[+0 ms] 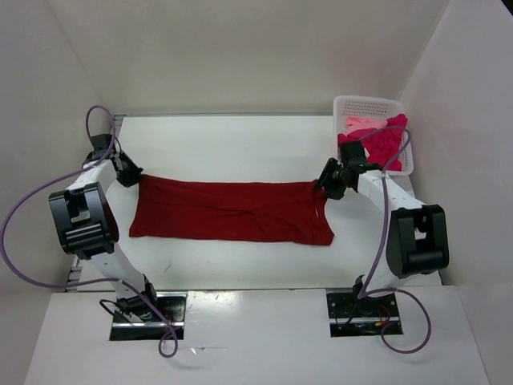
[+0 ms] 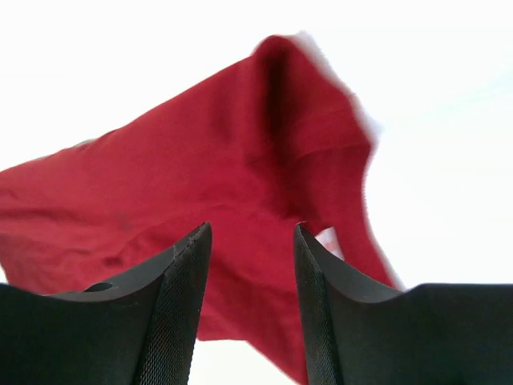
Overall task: Fold and stack the t-shirts
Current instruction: Fold the other side of the tshirt into a rectangle
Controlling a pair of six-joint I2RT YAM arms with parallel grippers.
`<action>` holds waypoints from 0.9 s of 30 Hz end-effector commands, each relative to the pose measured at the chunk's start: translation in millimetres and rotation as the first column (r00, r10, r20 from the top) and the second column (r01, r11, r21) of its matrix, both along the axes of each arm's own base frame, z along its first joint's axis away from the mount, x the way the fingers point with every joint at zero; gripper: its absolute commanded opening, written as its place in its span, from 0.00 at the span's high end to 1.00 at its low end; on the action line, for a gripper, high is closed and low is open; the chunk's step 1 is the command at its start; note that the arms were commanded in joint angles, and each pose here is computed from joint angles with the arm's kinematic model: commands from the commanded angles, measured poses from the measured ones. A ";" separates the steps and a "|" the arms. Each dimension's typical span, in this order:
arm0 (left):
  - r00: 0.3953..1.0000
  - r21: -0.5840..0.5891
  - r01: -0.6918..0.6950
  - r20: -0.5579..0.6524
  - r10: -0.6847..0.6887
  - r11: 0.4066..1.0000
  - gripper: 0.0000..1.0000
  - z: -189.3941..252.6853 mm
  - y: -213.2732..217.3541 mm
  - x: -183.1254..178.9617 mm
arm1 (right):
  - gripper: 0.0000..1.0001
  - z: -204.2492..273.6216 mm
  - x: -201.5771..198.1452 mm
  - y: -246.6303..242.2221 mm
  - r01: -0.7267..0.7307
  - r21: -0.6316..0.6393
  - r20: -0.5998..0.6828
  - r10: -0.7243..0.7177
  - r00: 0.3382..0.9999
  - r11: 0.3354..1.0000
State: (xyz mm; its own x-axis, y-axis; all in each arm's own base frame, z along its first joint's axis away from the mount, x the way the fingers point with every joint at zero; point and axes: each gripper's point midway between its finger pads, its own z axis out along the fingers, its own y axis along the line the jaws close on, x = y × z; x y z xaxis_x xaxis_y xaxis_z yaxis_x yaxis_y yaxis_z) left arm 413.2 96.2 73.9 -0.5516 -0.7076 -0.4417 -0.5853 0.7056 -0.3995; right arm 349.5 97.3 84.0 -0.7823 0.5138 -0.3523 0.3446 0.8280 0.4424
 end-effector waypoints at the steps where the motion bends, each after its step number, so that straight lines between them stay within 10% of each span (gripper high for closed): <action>1: 1.000 0.026 -0.015 0.016 0.015 1.000 0.92 -16.0 14.7 21.0 | 0.48 1.1 17.2 -4.3 0.007 -0.018 0.054 -0.006 0.999 1.000; 9: 0.995 0.019 -0.081 0.052 0.079 0.997 0.24 -2.8 18.9 16.5 | 0.40 -11.6 25.1 0.9 -0.002 0.003 0.038 0.002 0.999 1.000; 22: 0.955 -0.031 0.258 0.161 -0.250 0.966 0.53 44.8 -132.3 -12.4 | 0.67 -35.8 30.4 26.8 -0.048 0.050 -0.020 0.050 0.999 0.998; 27: 0.916 -0.084 0.385 0.160 -0.368 0.919 0.53 40.4 -191.8 -39.1 | 0.94 -19.7 52.1 24.4 -0.015 0.036 0.037 0.013 0.999 0.999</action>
State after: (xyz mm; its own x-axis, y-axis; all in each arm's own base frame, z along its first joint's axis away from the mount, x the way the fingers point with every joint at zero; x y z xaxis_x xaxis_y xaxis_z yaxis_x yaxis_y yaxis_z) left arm 394.9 -67.4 118.5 -0.6802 -0.5306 -0.5058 -0.2519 0.8172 -0.5184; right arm 369.2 118.1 39.6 -0.8201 0.4999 -0.2784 0.3493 0.8228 0.4484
